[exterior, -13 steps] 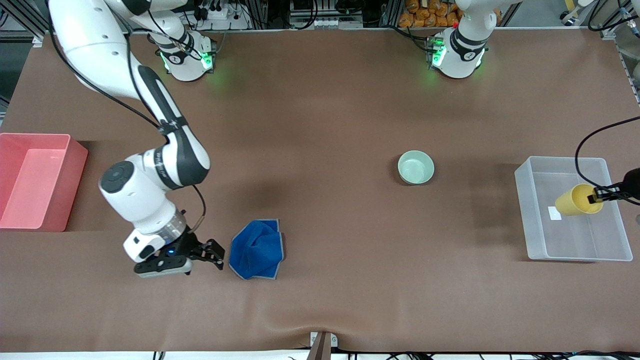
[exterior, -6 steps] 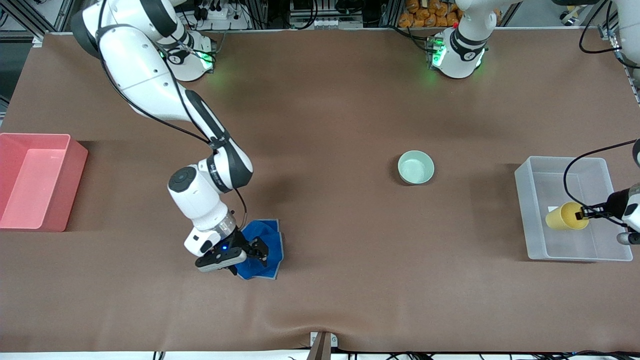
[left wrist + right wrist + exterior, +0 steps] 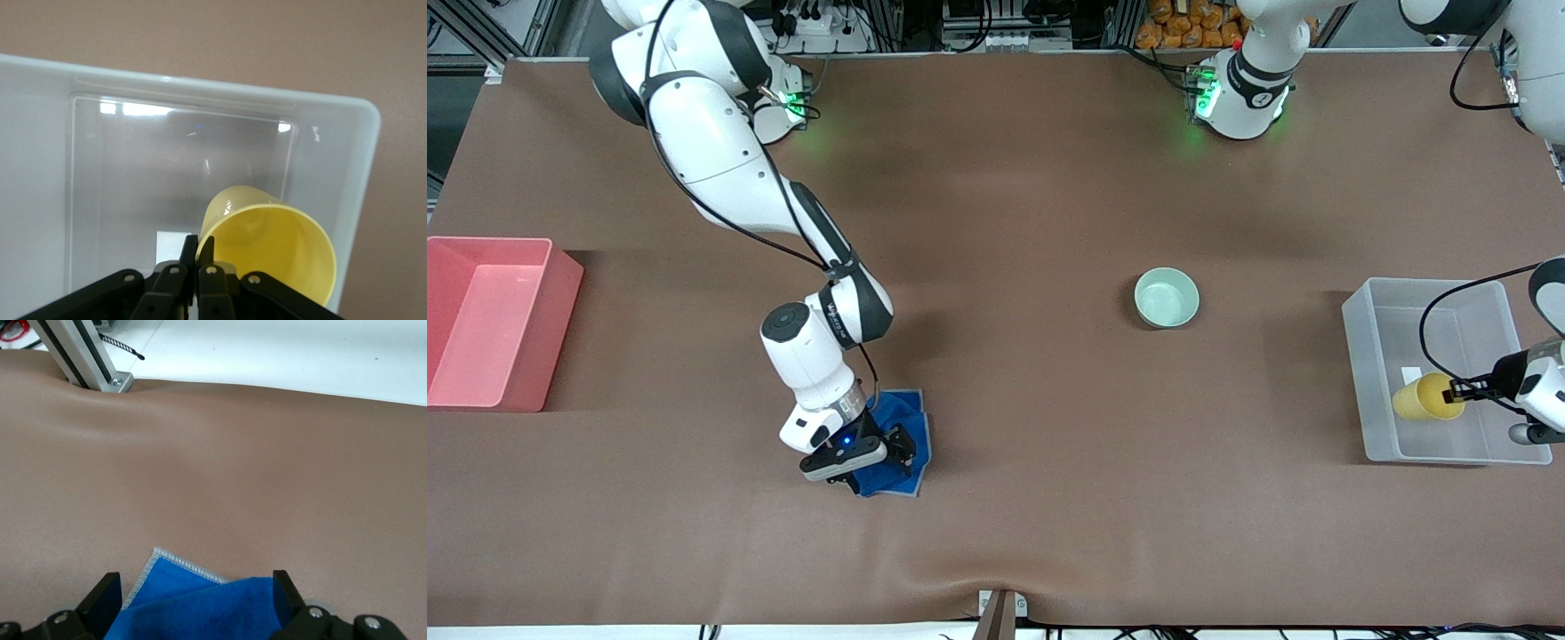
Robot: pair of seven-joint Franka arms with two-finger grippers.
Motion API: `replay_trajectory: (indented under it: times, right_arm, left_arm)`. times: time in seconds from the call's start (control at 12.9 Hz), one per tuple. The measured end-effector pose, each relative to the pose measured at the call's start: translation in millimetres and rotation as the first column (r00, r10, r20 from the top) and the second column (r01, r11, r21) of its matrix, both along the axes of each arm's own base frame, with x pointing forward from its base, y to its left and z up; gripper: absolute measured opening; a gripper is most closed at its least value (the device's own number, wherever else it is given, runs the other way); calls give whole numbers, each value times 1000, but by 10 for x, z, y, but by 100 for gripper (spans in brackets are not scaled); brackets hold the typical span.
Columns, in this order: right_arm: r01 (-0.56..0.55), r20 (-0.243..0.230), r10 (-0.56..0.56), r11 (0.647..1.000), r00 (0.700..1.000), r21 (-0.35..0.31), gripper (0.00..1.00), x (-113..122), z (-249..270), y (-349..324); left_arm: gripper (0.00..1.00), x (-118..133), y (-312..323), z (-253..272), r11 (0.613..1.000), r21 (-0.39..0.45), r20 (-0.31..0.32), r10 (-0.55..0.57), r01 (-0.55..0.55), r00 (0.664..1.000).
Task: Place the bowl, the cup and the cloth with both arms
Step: 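Grasp the blue cloth with the right gripper while the left gripper releases the cup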
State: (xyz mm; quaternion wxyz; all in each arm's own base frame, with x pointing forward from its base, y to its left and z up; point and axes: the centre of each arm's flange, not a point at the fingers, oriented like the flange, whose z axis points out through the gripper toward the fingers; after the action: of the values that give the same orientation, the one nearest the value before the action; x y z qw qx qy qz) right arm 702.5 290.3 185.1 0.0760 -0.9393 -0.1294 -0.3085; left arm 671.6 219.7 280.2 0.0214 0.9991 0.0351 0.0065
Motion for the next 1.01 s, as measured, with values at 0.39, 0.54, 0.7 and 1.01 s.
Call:
replay_trajectory:
  times: [0.39, 0.54, 0.7, 1.01]
  right_arm:
    - [-17, 2, 17, 1000, 1000, -9, 100, -51, -133, 94]
    - [-16, 10, 16, 1000, 1000, -9, 78, -62, -211, 79]
    - [-12, 11, 12, 1000, 1000, -16, 55, -55, -263, 33]
    - [-9, 32, 10, 1000, 999, -14, 7, -2, -181, 22]
  left_arm:
    - [3, 52, 26, -366, 1000, 19, 28, 4, -4, 1000]
    - [3, 60, 30, -381, 1000, 17, 32, 7, -8, 999]
    - [9, 64, 30, -379, 1000, 16, 34, 8, -9, 999]
    - [53, 148, 10, -220, 1000, 24, 64, 1, -2, 998]
